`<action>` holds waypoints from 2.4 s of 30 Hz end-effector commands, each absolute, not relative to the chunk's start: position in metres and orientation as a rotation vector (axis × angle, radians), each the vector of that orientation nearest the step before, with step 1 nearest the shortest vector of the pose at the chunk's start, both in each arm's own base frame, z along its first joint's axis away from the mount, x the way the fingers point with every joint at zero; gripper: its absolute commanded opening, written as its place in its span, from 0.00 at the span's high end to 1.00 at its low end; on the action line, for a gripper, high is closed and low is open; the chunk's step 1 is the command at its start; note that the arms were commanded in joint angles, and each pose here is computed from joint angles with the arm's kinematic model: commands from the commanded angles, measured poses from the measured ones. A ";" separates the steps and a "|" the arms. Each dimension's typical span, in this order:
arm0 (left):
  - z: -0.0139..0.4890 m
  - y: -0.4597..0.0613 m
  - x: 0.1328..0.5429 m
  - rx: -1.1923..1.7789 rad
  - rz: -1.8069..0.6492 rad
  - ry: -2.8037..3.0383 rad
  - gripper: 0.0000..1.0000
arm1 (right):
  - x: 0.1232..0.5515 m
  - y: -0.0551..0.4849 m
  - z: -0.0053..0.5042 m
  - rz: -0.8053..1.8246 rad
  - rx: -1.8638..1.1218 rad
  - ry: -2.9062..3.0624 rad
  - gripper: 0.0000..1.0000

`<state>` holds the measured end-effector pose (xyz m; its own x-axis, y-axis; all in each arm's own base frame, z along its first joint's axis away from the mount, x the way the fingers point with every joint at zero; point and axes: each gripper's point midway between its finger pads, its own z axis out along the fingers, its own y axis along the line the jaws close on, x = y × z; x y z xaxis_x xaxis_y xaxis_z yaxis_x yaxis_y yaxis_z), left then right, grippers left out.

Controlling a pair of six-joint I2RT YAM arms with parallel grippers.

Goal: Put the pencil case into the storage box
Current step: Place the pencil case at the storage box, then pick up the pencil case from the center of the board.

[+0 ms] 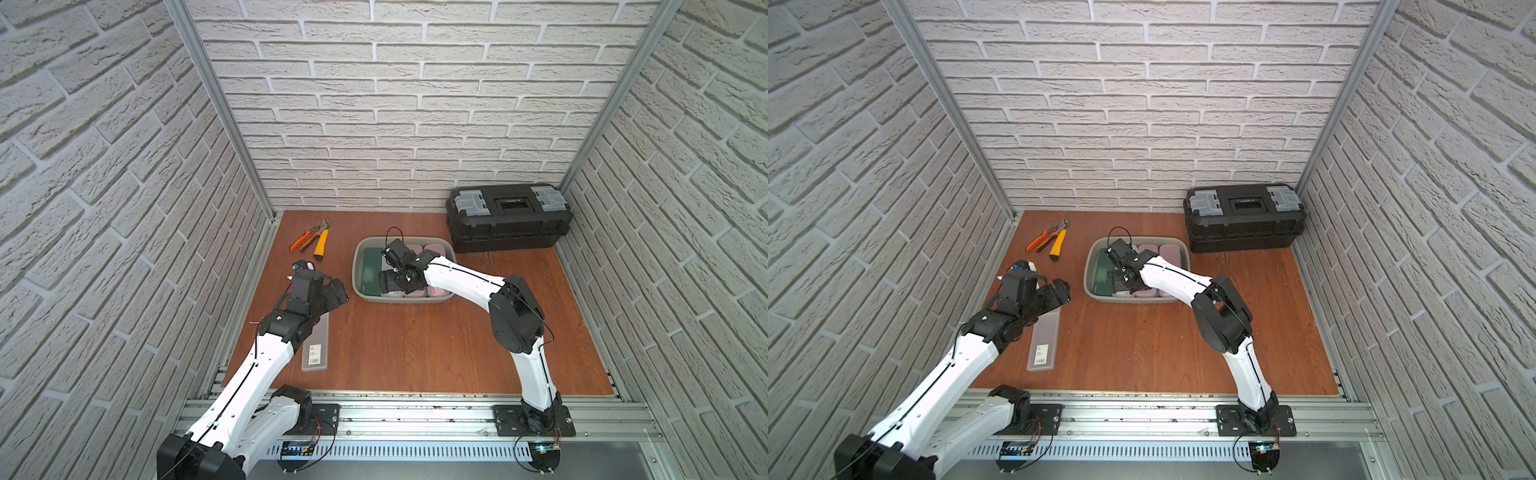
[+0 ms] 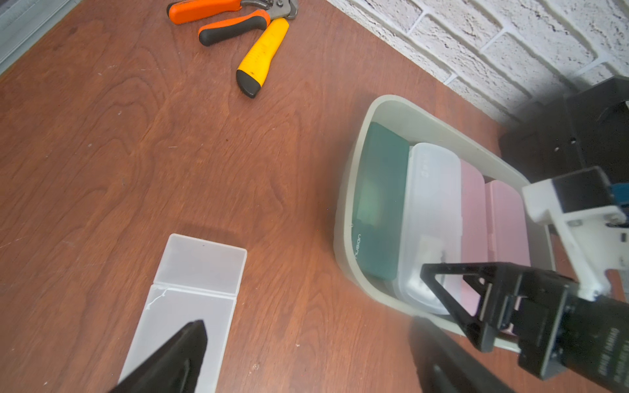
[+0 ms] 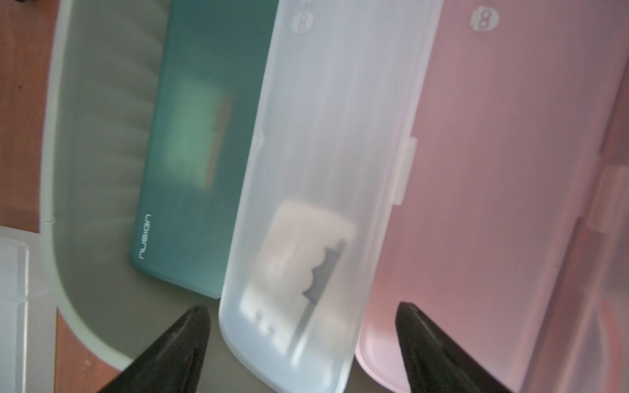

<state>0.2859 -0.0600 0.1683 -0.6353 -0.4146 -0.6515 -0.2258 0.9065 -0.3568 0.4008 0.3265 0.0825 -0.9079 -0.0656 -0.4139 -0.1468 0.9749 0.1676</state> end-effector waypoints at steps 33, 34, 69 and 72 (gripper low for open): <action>0.129 -0.022 0.275 -0.566 -0.115 2.308 0.02 | 0.429 0.328 0.075 0.336 -0.338 2.629 0.47; 0.129 -0.020 0.275 -0.567 -0.101 2.310 0.02 | 0.430 0.327 0.075 0.319 -0.346 2.626 0.48; 0.035 -0.005 0.212 -0.743 0.068 2.613 0.01 | 0.346 0.293 0.146 0.468 -0.524 2.416 0.20; 0.031 -0.007 0.204 -0.744 0.078 2.658 0.02 | 0.343 0.289 0.142 0.457 -0.526 2.421 0.19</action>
